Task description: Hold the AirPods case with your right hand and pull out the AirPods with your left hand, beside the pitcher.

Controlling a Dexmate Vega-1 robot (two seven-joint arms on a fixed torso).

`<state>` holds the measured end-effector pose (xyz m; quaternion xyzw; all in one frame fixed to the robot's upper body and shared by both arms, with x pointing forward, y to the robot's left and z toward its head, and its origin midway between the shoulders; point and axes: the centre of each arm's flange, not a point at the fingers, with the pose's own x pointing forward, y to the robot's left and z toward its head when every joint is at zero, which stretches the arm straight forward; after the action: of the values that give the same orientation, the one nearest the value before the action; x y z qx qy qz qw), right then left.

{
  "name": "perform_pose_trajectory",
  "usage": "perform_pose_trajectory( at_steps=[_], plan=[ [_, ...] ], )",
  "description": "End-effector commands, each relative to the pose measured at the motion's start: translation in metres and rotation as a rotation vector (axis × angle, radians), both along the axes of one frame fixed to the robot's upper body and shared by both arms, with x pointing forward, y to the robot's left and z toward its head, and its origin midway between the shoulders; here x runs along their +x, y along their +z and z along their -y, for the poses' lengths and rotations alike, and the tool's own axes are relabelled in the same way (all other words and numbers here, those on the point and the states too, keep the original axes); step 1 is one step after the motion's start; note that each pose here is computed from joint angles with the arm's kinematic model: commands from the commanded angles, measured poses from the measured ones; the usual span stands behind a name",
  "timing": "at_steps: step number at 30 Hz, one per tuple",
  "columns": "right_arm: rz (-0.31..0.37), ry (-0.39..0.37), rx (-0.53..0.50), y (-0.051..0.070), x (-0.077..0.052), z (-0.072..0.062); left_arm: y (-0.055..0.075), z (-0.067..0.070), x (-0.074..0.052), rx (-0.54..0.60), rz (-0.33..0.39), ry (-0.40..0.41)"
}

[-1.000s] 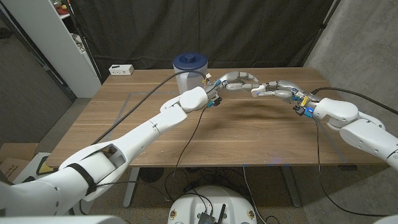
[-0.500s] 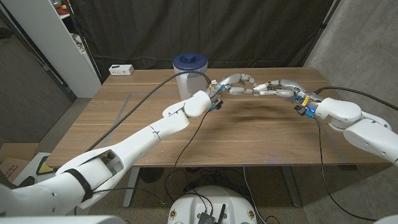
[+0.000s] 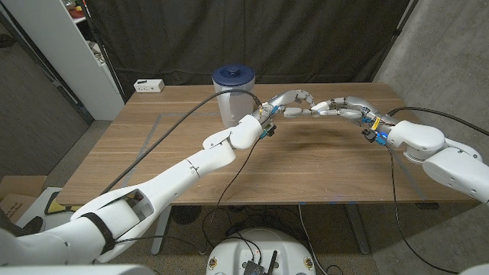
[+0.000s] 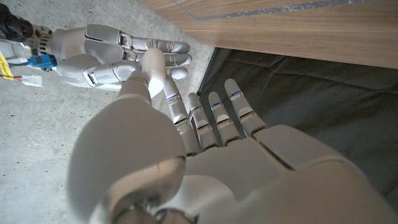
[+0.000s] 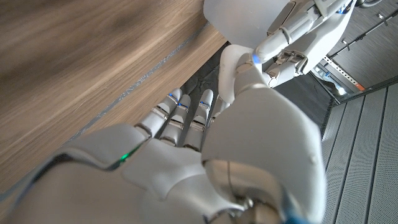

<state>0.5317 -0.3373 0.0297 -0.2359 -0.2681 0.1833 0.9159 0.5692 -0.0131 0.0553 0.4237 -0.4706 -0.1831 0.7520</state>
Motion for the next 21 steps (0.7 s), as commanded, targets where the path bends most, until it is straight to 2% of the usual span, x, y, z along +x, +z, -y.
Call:
perform_pose_trajectory(
  at_steps=[1,13,21],
  plan=[
    [-0.005,0.003,0.010,0.001,0.005,0.001,0.003,-0.004,0.010,-0.078,-0.080,-0.056],
    [-0.005,0.023,0.024,0.002,0.012,0.003,0.006,-0.008,0.025,-0.139,-0.225,-0.135],
    [0.006,0.047,0.053,0.002,0.012,0.005,0.005,-0.011,0.031,-0.146,-0.273,-0.146]
  ],
)
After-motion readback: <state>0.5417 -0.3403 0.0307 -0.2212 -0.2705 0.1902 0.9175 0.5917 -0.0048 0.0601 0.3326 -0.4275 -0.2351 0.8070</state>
